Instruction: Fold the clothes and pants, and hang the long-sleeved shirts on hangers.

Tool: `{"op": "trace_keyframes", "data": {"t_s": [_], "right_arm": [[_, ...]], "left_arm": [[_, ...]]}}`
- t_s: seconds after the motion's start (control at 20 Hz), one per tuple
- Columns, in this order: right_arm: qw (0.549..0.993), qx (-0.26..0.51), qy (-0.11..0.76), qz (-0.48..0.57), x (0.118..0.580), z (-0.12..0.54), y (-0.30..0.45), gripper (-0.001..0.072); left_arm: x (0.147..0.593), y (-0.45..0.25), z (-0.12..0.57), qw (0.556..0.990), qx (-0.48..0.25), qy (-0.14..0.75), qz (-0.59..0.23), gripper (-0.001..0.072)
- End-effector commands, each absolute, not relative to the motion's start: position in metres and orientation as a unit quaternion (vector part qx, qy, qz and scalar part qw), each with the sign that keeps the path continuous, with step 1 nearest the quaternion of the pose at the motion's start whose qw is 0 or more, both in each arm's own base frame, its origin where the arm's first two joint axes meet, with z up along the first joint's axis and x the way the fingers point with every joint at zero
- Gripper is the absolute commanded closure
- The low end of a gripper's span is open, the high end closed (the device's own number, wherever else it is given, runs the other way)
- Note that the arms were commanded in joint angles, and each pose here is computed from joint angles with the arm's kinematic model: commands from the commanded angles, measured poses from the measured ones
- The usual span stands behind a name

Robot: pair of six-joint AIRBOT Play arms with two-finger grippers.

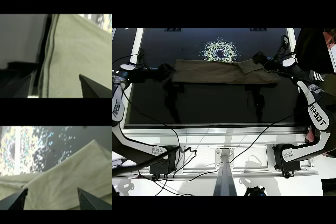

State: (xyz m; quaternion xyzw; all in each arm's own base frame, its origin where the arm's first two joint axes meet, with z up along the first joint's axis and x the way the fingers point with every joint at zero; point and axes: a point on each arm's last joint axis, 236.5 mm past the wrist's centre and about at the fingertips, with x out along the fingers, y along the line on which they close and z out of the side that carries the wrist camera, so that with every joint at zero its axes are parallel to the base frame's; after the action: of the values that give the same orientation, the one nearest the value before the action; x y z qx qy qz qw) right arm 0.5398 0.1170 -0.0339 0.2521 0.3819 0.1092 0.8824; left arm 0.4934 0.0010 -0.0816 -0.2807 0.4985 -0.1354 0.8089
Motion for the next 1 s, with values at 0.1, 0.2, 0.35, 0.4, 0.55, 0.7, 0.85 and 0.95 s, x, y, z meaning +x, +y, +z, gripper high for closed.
{"op": "trace_keyframes", "data": {"t_s": [0.1, 0.2, 0.35, 0.4, 0.55, 0.7, 0.85, 0.95], "right_arm": [[0.878, 0.206, 0.401, 0.157, 0.528, -0.032, 0.153, 0.0024], [0.883, 0.197, 0.391, 0.168, 0.532, -0.022, 0.163, 0.0025], [0.887, 0.192, 0.377, 0.183, 0.537, -0.006, 0.178, 0.0303], [0.886, 0.190, 0.376, 0.193, 0.536, -0.002, 0.187, 0.0595], [0.879, 0.181, 0.375, 0.231, 0.529, 0.014, 0.219, 0.0700], [0.860, 0.190, 0.391, 0.265, 0.513, 0.021, 0.261, 0.0701], [0.833, 0.191, 0.424, 0.300, 0.487, 0.009, 0.308, 0.0701], [0.817, 0.184, 0.441, 0.322, 0.468, -0.002, 0.344, 0.0701]], "left_arm": [[0.507, -0.025, -0.105, 0.789, -0.240, 0.537, -0.176, 0.0073], [0.512, -0.044, -0.103, 0.789, -0.227, 0.537, -0.193, 0.0157], [0.516, -0.073, -0.083, 0.791, -0.198, 0.530, -0.234, 0.0694], [0.517, -0.079, -0.070, 0.792, -0.182, 0.527, -0.248, 0.0693], [0.503, -0.086, -0.019, 0.788, -0.138, 0.526, -0.288, 0.0693], [0.472, -0.093, 0.052, 0.782, -0.131, 0.520, -0.317, 0.0693], [0.429, -0.098, 0.119, 0.786, -0.095, 0.501, -0.348, 0.0693], [0.411, -0.101, 0.157, 0.805, -0.071, 0.471, -0.353, 0.0692]]}}
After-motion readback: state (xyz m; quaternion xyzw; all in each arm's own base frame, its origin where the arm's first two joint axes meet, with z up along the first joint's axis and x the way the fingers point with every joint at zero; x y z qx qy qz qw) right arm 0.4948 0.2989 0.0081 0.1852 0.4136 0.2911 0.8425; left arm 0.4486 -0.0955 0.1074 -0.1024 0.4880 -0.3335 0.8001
